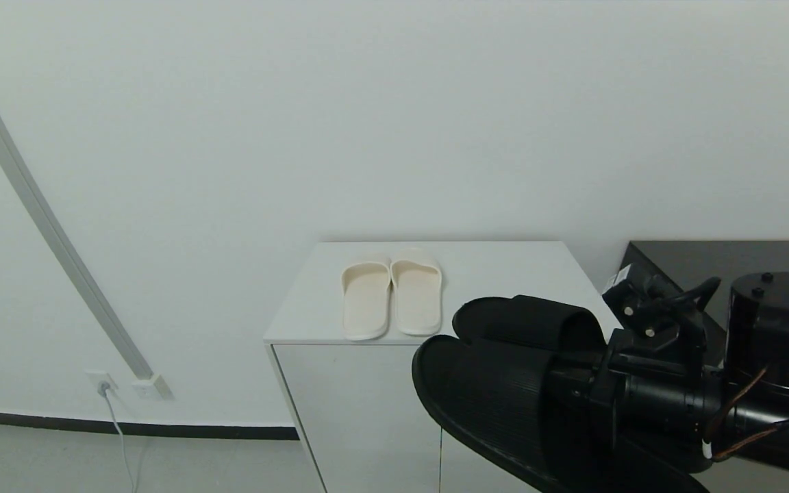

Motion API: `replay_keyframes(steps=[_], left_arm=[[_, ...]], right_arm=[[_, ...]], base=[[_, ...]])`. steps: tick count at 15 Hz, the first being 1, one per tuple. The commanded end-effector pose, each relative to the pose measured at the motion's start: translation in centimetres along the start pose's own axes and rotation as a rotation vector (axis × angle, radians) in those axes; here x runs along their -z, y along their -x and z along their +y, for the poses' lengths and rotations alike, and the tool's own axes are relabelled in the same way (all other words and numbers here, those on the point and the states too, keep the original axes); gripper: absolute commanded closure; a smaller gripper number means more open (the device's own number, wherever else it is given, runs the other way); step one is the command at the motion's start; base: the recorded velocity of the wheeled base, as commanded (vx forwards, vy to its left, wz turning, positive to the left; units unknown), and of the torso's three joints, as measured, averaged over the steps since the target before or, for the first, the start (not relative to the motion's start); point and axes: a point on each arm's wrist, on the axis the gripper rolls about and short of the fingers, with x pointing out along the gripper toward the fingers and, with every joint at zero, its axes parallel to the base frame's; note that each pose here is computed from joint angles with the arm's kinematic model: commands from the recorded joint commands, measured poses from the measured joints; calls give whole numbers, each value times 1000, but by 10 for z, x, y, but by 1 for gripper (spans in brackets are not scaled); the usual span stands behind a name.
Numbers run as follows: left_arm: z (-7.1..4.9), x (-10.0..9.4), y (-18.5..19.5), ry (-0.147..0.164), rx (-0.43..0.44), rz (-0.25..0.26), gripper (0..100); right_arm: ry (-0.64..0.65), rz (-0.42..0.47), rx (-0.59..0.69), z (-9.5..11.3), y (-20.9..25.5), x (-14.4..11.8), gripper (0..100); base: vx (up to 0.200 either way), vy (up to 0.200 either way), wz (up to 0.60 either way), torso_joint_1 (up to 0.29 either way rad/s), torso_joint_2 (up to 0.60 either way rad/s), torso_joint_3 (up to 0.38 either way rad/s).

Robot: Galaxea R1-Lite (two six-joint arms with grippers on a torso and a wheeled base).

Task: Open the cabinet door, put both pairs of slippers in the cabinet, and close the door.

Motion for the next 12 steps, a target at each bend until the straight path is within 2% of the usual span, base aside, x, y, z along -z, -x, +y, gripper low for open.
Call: replay_keyframes(steps=[1, 3, 6, 7, 12], left_arm=[[0, 0, 0, 1, 1, 0, 100], [0, 0, 0, 1, 1, -2, 100], [0, 0, 0, 1, 1, -2, 100], [0, 0, 0, 3, 2, -2, 0], [0, 0, 0, 3, 2, -2, 0]], right_arm=[[0, 4, -2, 0, 0, 1, 100], [-2, 13, -6, 1, 0, 4, 100], [24, 15, -9, 1, 0, 4, 100], [23, 18, -9, 1, 0, 5, 100], [24, 21, -14, 2, 0, 6, 100]], base=[[0, 0, 0, 0, 0, 0], [0, 0, 0, -38, 92, 57], [0, 0, 0, -146, 339, 186], [0, 0, 0, -154, 388, 203], [0, 0, 0, -204, 475, 265]])
